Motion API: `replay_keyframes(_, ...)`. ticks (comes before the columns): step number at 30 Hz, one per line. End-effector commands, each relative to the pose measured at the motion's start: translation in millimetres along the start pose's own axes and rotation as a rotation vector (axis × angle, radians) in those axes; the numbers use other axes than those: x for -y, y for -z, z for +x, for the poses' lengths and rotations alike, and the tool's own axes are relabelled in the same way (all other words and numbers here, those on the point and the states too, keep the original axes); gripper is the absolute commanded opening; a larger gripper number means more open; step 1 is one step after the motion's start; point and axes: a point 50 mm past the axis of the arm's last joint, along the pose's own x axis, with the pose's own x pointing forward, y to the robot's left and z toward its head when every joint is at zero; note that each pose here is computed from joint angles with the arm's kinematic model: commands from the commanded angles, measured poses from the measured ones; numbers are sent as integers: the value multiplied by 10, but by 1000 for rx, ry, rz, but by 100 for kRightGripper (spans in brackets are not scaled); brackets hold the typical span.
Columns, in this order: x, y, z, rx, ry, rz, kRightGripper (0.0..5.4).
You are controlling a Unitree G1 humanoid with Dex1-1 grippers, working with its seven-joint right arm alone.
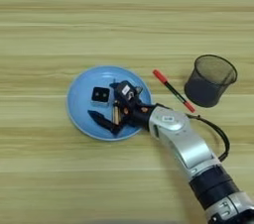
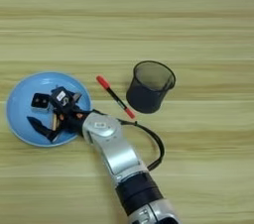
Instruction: Move the objects on the table
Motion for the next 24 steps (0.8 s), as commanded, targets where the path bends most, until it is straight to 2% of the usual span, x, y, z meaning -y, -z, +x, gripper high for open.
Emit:
replay_keyframes(1, 103, -283, 60, 97, 22, -60, 537)
replay_keyframes(12, 103, -228, 95, 87, 11, -54, 537)
replay_keyframes(24, 92, -202, 80, 81, 0, -58, 388)
